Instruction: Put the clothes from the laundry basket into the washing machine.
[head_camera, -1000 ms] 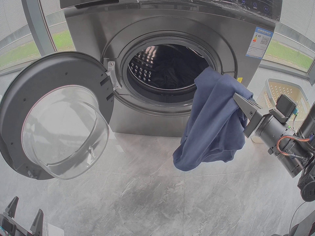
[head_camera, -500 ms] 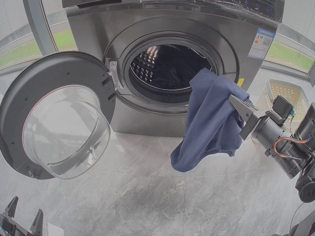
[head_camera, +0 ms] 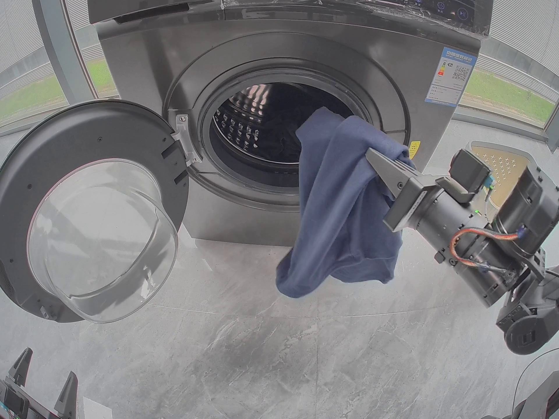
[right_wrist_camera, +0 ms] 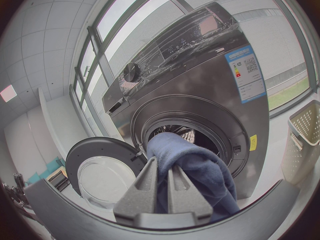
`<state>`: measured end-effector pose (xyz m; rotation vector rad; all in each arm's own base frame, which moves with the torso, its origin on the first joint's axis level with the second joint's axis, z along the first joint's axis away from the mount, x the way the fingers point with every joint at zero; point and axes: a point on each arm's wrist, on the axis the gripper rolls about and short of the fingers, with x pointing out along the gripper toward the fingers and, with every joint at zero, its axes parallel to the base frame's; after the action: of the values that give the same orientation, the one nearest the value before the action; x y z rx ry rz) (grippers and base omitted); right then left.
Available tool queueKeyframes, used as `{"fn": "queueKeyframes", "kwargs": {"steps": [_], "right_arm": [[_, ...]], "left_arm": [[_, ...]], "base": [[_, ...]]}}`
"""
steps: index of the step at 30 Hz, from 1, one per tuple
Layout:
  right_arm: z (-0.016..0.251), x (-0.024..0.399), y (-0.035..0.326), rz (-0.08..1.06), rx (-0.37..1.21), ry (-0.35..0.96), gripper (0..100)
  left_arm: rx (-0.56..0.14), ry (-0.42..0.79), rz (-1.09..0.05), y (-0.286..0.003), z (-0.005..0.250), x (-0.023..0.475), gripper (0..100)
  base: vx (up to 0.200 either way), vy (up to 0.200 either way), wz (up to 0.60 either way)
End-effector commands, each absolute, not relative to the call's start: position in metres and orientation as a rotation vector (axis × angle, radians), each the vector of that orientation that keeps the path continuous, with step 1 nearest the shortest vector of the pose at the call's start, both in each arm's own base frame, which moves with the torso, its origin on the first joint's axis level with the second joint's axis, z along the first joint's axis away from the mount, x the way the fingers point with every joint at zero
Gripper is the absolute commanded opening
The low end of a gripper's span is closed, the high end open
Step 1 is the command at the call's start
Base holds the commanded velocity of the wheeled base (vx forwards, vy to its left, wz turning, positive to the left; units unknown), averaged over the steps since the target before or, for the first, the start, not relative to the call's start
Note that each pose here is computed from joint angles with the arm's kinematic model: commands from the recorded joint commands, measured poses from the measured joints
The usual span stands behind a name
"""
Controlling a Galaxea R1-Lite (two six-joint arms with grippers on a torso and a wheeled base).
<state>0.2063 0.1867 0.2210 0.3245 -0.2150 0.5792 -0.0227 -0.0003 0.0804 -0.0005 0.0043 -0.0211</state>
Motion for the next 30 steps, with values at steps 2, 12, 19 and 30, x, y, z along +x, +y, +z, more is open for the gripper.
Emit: {"fn": "queueKeyframes", "kwargs": {"steps": [2, 12, 19, 30], "right_arm": [[0.208, 0.229, 0.21, 0.587, 0.325, -0.185, 0], [0.201, 0.242, 0.221, 0.58, 0.325, -0.195, 0], [0.198, 0.253, 0.228, 0.572, 0.324, -0.206, 0], [0.195, 0.276, 0.239, 0.553, 0.317, -0.259, 0]], "left_arm": [[0.005, 0.005, -0.023, 0.0, 0.075, -0.023, 100], [0.042, -0.006, -0.054, -0.001, 0.076, -0.023, 100], [-0.011, -0.211, -0.139, -0.003, 0.148, -0.029, 100], [-0.032, 0.203, -0.554, -0.012, 0.129, 0.032, 100]], "base": [[0.0, 0.0, 0.0], [0.0, 0.0, 0.0], [0.0, 0.0, 0.0], [0.0, 0.0, 0.0]]}}
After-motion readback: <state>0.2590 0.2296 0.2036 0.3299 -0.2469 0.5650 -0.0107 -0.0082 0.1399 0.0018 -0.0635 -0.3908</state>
